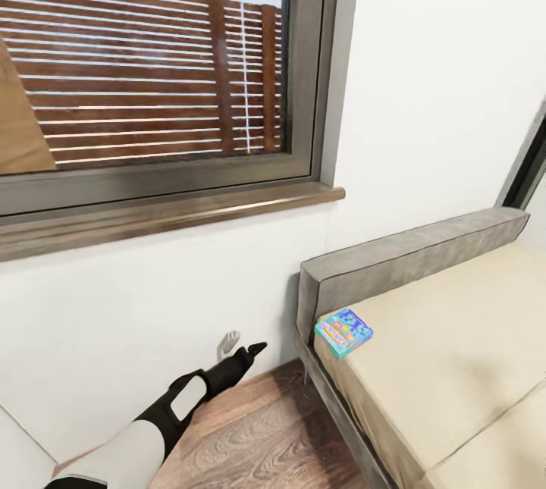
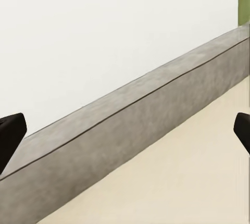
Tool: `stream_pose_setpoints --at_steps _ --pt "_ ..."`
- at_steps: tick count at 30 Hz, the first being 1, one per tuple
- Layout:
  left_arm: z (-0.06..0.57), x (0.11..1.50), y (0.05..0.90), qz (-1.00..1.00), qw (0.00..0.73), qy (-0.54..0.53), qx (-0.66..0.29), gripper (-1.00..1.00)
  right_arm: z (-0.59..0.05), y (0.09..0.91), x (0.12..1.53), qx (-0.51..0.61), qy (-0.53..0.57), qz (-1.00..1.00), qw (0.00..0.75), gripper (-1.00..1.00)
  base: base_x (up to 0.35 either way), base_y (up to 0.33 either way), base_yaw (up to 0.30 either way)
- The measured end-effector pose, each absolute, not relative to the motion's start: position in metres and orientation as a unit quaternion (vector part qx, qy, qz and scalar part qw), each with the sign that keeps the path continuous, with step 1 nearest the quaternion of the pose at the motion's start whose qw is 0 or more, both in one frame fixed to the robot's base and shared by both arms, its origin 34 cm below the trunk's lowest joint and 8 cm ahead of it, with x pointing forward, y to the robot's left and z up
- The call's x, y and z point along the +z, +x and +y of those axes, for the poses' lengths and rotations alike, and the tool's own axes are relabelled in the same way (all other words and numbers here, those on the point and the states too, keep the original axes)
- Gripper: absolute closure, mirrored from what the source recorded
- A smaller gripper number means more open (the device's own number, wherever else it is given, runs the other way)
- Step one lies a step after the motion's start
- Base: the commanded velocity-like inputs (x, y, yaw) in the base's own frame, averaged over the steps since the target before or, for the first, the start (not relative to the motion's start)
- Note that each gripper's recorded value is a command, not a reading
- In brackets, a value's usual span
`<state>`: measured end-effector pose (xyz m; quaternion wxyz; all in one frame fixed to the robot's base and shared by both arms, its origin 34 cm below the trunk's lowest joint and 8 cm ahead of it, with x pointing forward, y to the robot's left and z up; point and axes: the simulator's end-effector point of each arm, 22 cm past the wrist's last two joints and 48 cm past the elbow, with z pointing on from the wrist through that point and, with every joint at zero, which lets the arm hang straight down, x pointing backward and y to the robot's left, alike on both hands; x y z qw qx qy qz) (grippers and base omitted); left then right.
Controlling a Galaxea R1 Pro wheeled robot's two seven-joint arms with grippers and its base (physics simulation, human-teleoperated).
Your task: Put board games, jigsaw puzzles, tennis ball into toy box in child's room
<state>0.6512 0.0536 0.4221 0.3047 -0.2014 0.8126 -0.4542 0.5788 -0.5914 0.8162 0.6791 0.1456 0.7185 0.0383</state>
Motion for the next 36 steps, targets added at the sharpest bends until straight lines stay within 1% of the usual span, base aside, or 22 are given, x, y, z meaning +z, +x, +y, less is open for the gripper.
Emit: stream_pose_setpoints --at_steps 3,7,12,18,36 --pt "0.060 0.439 0.656 0.788 0.329 -0.190 -0.485 -1.00 -0.591 0.579 0.816 0.038 0.145 0.719 0.679 -1.00 0.011 0.000 -0.108" --pt "0.060 0.445 0.657 0.780 0.333 -0.186 -0.495 -1.00 -0.591 0.579 0.816 0.038 0.145 0.718 0.679 -1.00 0.003 0.000 -0.117" --pt "0.053 0.469 0.656 0.748 0.344 -0.171 -0.541 -1.00 -0.590 0.580 0.816 0.039 0.144 0.719 0.678 -1.00 0.001 0.000 -0.096" --pt "0.050 0.478 0.654 0.736 0.344 -0.163 -0.560 -1.00 -0.589 0.580 0.815 0.039 0.143 0.720 0.678 -1.00 0.000 0.000 -0.101" --pt "0.049 0.479 0.654 0.736 0.343 -0.160 -0.561 -1.00 -0.589 0.580 0.815 0.040 0.143 0.720 0.678 -1.00 0.000 0.000 -0.257"
